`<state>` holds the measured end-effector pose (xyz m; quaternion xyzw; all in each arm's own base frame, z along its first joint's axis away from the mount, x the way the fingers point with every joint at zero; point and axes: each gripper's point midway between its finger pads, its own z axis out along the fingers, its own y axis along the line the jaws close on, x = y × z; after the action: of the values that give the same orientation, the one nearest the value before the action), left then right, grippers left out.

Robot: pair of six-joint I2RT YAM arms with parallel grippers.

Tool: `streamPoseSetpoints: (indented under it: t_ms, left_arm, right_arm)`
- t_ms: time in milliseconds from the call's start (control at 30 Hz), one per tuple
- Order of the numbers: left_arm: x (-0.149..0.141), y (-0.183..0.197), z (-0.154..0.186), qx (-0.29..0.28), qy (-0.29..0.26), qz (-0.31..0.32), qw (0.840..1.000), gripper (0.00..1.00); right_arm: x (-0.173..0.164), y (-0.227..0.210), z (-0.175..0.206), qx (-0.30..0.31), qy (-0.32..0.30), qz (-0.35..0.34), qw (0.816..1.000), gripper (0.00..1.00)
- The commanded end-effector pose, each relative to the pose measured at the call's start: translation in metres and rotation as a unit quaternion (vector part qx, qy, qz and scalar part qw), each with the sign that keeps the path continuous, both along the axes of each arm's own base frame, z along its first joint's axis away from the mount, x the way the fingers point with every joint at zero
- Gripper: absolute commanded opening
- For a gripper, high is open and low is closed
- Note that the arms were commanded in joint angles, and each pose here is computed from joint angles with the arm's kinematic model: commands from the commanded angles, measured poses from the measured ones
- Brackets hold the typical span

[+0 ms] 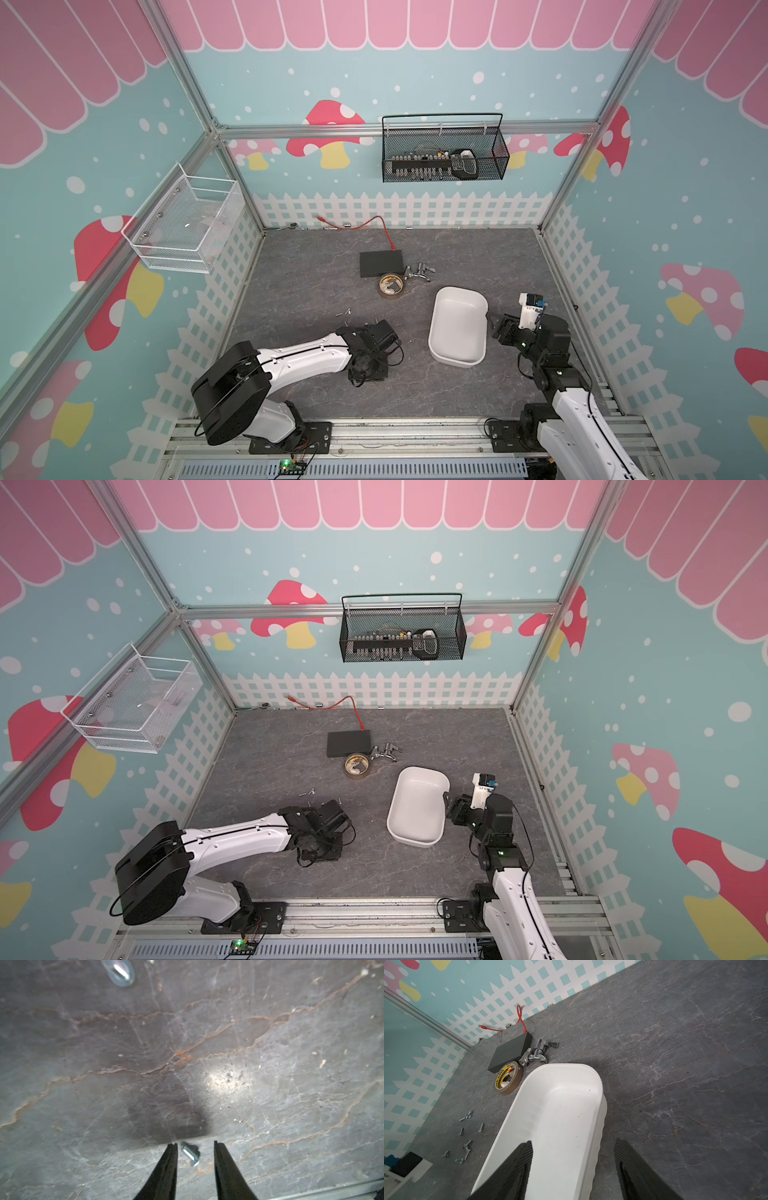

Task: Put the screws on the desktop into the storage box
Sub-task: Pick up the screw from the center of the board.

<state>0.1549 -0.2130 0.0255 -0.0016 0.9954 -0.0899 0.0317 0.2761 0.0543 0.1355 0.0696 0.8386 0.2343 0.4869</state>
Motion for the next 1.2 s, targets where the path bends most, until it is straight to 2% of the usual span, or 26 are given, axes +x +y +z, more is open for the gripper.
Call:
streamPoseSetpoints:
  t_ms: [0, 233, 667, 1033, 1167]
  left_arm:
    - [-0.004, -0.001, -0.001, 0.011, 0.005, -0.016, 1.0, 0.33]
    - [-0.011, 0.015, 0.0, 0.032, 0.003, -0.01, 0.999, 0.33]
    - [-0.013, 0.014, -0.012, 0.053, 0.017, -0.023, 0.998, 0.28]
    - [-0.024, 0.022, -0.014, 0.052, 0.028, -0.029, 0.998, 0.15]
    - [-0.026, 0.023, -0.014, 0.051, 0.032, -0.032, 0.998, 0.07]
  right_arm:
    - [0.0, 0.003, -0.003, 0.005, -0.002, 0.006, 1.0, 0.7]
    - [0.0, 0.003, -0.003, 0.006, -0.002, 0.005, 1.0, 0.7]
    - [0.0, 0.003, -0.002, 0.008, -0.003, 0.005, 1.0, 0.7]
    - [0.0, 0.003, -0.002, 0.009, -0.003, 0.005, 1.0, 0.7]
    - [-0.001, 0.003, -0.003, 0.008, -0.003, 0.005, 1.0, 0.7]
